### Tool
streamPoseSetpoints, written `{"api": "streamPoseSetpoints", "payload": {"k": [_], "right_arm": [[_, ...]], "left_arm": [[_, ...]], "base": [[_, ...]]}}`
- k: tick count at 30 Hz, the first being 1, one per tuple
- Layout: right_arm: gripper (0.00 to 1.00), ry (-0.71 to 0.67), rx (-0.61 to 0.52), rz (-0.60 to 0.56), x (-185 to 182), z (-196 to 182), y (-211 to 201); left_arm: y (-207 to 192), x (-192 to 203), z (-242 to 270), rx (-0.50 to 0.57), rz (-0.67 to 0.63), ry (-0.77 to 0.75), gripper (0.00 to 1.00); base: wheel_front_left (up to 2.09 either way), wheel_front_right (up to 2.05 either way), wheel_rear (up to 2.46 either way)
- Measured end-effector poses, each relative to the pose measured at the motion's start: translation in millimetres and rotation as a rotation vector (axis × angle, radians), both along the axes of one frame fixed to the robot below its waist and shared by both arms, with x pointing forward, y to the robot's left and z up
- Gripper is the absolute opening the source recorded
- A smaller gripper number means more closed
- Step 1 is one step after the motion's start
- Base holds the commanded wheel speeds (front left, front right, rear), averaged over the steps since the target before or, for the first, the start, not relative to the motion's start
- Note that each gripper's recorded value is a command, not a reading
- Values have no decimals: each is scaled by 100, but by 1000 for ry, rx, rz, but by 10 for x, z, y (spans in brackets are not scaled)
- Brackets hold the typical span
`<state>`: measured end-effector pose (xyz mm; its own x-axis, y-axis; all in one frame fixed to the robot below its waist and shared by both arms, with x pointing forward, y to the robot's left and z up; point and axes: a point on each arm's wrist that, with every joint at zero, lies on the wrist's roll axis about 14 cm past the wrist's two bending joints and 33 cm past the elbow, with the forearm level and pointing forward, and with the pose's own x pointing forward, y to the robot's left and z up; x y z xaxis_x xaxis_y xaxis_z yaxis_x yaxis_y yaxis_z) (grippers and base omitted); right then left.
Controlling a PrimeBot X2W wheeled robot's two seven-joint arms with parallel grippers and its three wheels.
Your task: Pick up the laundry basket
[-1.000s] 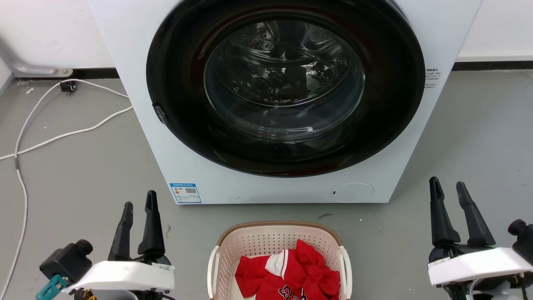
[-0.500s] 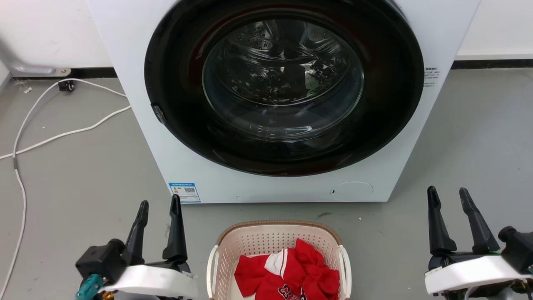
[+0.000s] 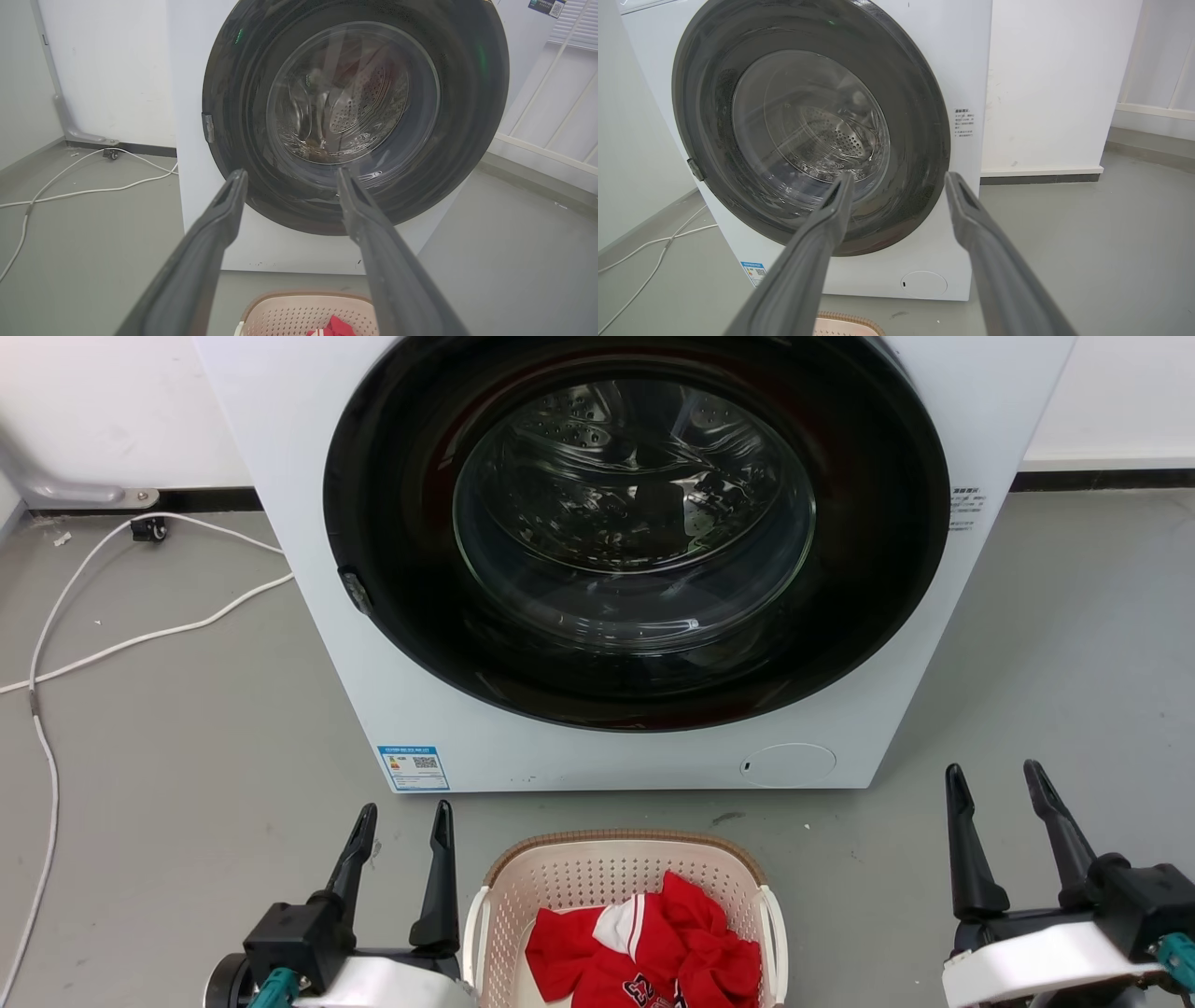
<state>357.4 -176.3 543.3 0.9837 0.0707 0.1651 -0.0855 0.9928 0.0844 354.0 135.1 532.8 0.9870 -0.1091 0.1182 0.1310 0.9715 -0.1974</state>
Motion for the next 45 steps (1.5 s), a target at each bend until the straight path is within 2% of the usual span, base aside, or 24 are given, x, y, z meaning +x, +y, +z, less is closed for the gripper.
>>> {"api": "streamPoseSetpoints", "payload": {"k": [11, 29, 45], "right_arm": [[100, 9, -69, 9, -28, -74, 39], [100, -21, -163, 17, -33, -46, 78], [100, -36, -179, 14, -47, -20, 70]], "left_arm": [[-61, -61, -194, 31, -30, 38, 100], [-89, -87, -123, 140, -44, -24, 100], [-45, -109, -105, 167, -34, -40, 100]], "base": [[0, 0, 0], [0, 0, 0], [0, 0, 0]]}}
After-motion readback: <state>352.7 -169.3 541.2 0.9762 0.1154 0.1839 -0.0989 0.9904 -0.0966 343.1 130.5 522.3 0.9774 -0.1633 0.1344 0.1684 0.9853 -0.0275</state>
